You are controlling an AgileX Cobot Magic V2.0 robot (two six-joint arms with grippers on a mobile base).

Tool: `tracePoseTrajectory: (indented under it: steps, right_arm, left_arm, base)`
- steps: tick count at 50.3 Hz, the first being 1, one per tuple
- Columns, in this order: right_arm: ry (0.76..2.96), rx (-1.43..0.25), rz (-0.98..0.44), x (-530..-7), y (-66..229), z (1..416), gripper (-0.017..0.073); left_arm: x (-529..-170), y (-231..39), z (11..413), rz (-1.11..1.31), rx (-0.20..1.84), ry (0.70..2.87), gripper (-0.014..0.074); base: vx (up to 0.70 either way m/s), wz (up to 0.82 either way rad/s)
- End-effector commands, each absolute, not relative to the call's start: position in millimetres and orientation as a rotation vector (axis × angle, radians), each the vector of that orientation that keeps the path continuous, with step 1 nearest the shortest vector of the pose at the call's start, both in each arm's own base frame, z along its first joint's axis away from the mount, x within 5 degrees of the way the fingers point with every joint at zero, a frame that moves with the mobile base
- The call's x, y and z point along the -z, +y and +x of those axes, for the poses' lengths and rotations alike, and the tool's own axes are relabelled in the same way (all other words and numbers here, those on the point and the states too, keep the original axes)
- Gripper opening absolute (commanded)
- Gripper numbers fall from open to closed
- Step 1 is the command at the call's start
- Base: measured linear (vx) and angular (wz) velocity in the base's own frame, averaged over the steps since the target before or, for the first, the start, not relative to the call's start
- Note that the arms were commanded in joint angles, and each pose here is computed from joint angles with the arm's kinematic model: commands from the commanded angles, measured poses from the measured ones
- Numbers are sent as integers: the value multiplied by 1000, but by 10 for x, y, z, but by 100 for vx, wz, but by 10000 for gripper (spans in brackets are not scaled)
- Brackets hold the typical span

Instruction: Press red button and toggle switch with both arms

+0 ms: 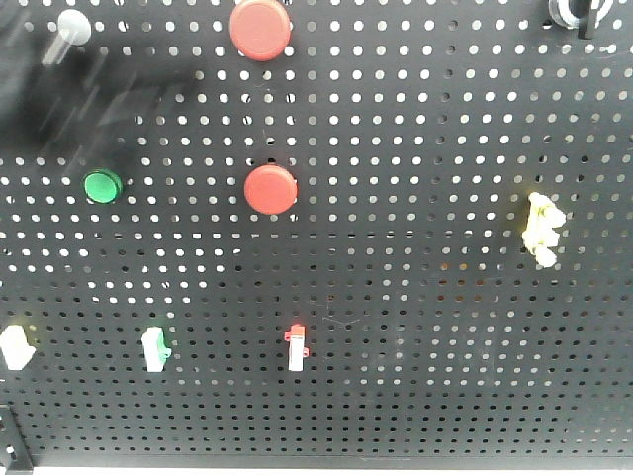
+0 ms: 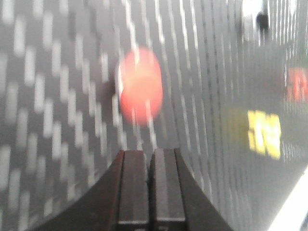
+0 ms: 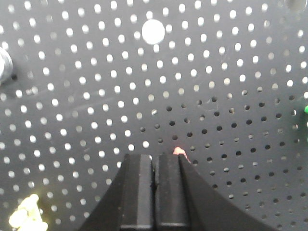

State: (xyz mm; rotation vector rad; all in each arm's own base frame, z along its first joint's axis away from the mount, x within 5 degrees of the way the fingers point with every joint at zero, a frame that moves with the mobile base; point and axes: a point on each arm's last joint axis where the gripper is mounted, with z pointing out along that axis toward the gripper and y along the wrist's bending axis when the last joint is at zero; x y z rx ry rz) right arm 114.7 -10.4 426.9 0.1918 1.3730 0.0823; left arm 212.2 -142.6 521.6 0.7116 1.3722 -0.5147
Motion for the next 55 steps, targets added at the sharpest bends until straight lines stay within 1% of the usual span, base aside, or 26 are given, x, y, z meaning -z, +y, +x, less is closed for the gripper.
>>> tracePoseTrajectory:
  steps: [1,8,17,36,42,48,55]
  right_arm:
    - [1270,-69,169,-4445,-103,1104,-3]
    - [1270,-69,169,-4445,-103,1104,-3]
    - [1268,-69,169,-4447,-103,1104,-3]
    - [1269,-65,166,-4446,-103,1104,-3]
    - [1270,-65,166,-4446,-103,1104,-3]
    - [1271,-64,166,-4445,-103,1104,-3]
    - [1303,-59,165,-4417,-103,1112,-3]
  left_arm:
    - [-5513,-1425,2050,650,558,1271,1]
    - [-5573,-1527,2077,665,589,1250,1]
    - [-5528,-1630,2151,663,611,1258,1]
    - [-5470,-1666,2429,534,543,1242,1]
    - [-5439,-1683,2475,540,520,1246,1]
    - [-5424,-1697,2459,568,527,1258,1]
    - [-5469,-1668,2321,620,557,1261,1]
  base:
    - [0,0]
    - [0,0]
    - [0,0]
    - [0,0]
    - [0,0]
    - [0,0]
    - [0,0]
